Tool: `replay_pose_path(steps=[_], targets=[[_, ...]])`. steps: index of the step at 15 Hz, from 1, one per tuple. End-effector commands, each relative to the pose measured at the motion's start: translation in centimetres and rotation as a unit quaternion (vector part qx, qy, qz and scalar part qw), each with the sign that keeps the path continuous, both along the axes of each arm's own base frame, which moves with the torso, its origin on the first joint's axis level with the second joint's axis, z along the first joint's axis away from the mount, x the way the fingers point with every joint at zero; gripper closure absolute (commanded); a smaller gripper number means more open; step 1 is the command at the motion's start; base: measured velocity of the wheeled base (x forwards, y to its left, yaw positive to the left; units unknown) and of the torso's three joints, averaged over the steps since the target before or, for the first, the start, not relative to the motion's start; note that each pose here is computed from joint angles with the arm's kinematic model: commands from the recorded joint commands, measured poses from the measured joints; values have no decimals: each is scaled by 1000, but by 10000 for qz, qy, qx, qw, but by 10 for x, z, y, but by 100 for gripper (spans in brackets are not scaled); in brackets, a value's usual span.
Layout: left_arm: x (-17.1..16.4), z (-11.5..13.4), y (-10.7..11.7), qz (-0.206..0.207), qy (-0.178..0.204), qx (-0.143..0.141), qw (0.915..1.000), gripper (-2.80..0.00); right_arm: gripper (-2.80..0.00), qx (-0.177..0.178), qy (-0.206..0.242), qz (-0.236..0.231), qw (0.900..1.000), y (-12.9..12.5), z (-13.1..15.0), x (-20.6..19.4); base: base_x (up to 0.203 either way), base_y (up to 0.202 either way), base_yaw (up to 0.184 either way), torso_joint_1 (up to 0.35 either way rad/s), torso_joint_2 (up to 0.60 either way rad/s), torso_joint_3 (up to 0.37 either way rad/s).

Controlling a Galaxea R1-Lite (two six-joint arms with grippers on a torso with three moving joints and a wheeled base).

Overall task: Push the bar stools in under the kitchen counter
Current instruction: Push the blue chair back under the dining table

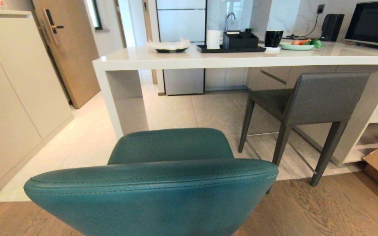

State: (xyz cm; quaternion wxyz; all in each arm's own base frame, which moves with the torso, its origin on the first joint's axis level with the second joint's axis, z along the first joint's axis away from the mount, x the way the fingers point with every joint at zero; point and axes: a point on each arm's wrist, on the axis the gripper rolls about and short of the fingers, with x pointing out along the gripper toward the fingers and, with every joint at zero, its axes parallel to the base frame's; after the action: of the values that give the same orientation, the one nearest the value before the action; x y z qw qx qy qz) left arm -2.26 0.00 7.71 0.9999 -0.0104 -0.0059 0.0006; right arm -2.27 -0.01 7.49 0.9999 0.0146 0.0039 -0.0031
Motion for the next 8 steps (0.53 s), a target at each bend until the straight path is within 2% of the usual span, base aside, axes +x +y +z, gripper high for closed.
replay_pose_path(steps=[1, 6, 8], targets=[[0, 0, 0, 2, 4, -2, 10000, 0, 0, -8, 0, 0, 10000, 0, 0, 0, 0, 0, 0, 0, 0, 0], [0, 0, 0, 5, -11, 78, 10000, 0, 0, -72, 5, 21, 10000, 0, 0, 0, 0, 0, 0, 0, 0, 0], [-1, 1, 0, -37, -8, 291, 9996, 0, 0, -211, -88, 7, 9997, 0, 11, -3, 0, 0, 0, 0, 0, 0]])
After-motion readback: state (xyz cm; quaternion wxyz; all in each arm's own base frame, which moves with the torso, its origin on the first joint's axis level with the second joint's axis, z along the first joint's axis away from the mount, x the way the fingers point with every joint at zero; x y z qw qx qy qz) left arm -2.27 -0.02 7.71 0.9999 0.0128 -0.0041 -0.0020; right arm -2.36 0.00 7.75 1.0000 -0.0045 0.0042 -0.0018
